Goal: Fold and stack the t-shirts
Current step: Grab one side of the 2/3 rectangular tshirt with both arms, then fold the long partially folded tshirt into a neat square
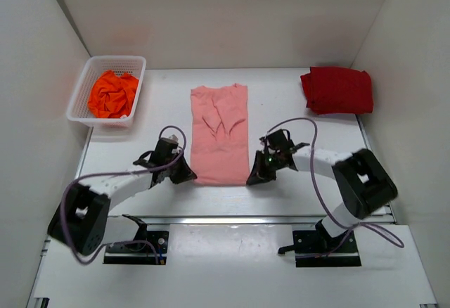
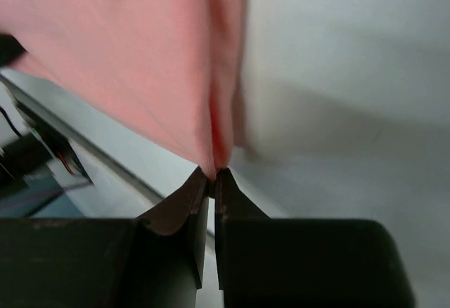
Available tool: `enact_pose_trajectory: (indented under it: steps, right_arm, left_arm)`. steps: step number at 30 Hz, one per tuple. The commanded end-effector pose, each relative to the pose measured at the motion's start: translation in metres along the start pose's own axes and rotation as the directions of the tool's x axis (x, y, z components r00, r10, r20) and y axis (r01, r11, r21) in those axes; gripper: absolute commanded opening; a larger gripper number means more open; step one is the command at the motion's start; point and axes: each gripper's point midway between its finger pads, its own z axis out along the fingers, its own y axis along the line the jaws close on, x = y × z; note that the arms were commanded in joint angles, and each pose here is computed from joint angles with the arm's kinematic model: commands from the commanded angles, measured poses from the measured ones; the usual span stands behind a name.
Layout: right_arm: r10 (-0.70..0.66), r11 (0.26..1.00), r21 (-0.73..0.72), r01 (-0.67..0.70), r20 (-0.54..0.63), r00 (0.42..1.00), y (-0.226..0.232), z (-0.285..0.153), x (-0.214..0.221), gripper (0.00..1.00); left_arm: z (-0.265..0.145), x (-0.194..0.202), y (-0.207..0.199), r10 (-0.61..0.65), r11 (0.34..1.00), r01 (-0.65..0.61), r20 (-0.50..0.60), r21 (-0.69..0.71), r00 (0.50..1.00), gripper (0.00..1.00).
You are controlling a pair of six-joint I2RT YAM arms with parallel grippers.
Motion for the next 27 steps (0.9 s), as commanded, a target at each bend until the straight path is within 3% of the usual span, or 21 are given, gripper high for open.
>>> enact_pose_trajectory:
  steps: [1,9,14,19,23,25,27]
  right_arm:
    - [-0.016,0.995,0.097,0.020,-0.045,0.999,-0.012,-0.018,0.056,0.01]
    - [0.034,0.999,0.012,-0.033,-0.060,0.998,0.000,-0.051,0.128,0.00]
    - [0.109,0.992,-0.064,-0.108,0.006,0.994,-0.004,-0.065,0.119,0.00]
    - [0.077,0.993,-0.088,-0.074,0.033,0.996,0.004,-0.077,0.090,0.00]
    - [0.070,0.992,-0.108,-0.060,0.092,0.993,0.021,-0.092,0.029,0.00]
    - [0.056,0.993,-0.111,-0.042,0.132,0.990,0.025,-0.099,-0.008,0.00]
    - [0.073,0.994,-0.086,-0.062,0.127,0.989,0.021,-0.095,-0.045,0.00]
  left_arm:
    - [-0.031,0.042,0.027,0.061,0.997,-0.066,-0.102,-0.045,0.993,0.00]
    - [-0.076,0.092,0.036,0.005,0.998,0.005,-0.145,0.069,0.989,0.00]
    - [-0.080,0.091,0.041,-0.030,0.996,0.040,-0.125,0.083,0.992,0.00]
    - [-0.086,0.047,0.010,0.007,0.995,-0.004,-0.035,0.098,0.999,0.00]
    - [-0.083,-0.005,-0.015,0.010,0.993,-0.013,0.029,0.115,1.000,0.00]
    - [-0.082,-0.053,-0.036,0.009,0.991,-0.023,0.104,0.131,0.995,0.00]
    - [-0.061,-0.082,-0.044,0.036,0.994,-0.046,0.094,0.101,0.995,0.00]
